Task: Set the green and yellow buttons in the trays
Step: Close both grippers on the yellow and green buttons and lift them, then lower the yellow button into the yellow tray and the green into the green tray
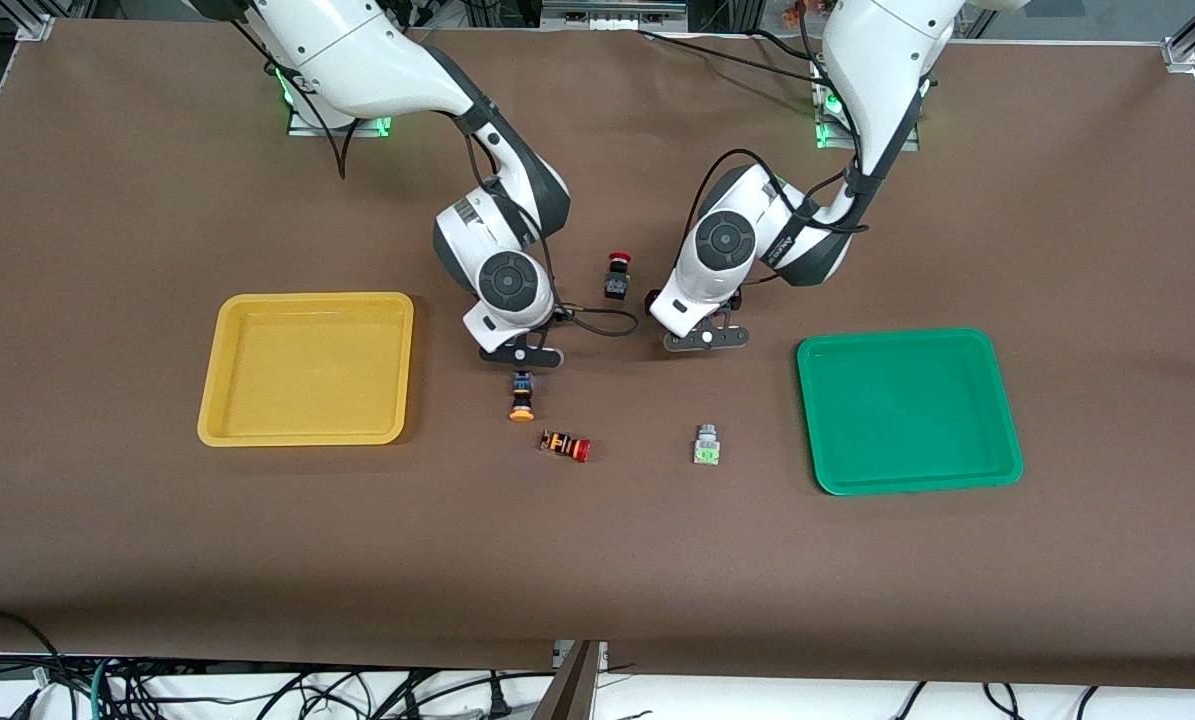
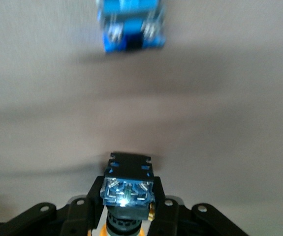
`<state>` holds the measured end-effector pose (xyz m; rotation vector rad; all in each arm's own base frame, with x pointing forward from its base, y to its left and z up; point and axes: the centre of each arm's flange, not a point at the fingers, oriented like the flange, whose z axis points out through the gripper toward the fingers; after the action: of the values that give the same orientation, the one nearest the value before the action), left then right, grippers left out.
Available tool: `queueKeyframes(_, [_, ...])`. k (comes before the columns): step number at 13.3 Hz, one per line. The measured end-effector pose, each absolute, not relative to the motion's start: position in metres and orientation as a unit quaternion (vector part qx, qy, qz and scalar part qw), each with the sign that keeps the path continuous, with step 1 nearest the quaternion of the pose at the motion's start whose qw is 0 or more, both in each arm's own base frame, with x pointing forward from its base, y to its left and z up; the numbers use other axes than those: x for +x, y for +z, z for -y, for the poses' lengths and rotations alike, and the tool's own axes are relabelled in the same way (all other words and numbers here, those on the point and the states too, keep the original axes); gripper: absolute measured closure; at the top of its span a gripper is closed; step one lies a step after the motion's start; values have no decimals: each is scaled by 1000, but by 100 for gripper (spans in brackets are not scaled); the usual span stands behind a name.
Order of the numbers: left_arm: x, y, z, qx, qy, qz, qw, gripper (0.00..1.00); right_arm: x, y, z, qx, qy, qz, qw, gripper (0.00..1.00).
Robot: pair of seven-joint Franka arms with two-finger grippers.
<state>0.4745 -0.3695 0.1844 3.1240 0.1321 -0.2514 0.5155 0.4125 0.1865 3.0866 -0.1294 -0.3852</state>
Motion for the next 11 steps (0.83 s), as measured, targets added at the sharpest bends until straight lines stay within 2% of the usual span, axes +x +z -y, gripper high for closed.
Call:
queueKeyframes(1, [474,182,369,997,-76,-34,-3,6,530,197,-395,992,-123,30,11,58])
queueKeyframes(2, [474,180,369,997,-73,-28,-7,14,549,209,-368,992,-128,17,8,58])
queueKeyframes(4, [475,180,368,997,-71,-27,-7,39,588,230,-291,990,-140,-13,5,58])
queueKeyframes(6, [476,181,368,997,-70,-27,-7,59,617,242,-213,989,-143,-34,10,58])
queueKeyframes(9, [489,194,355,997,-70,-38,-14,58,632,237,-137,986,-153,-55,26,58])
queueKeyframes(11, [514,223,326,997,-63,-30,-21,58,630,224,-93,983,-168,-57,37,58])
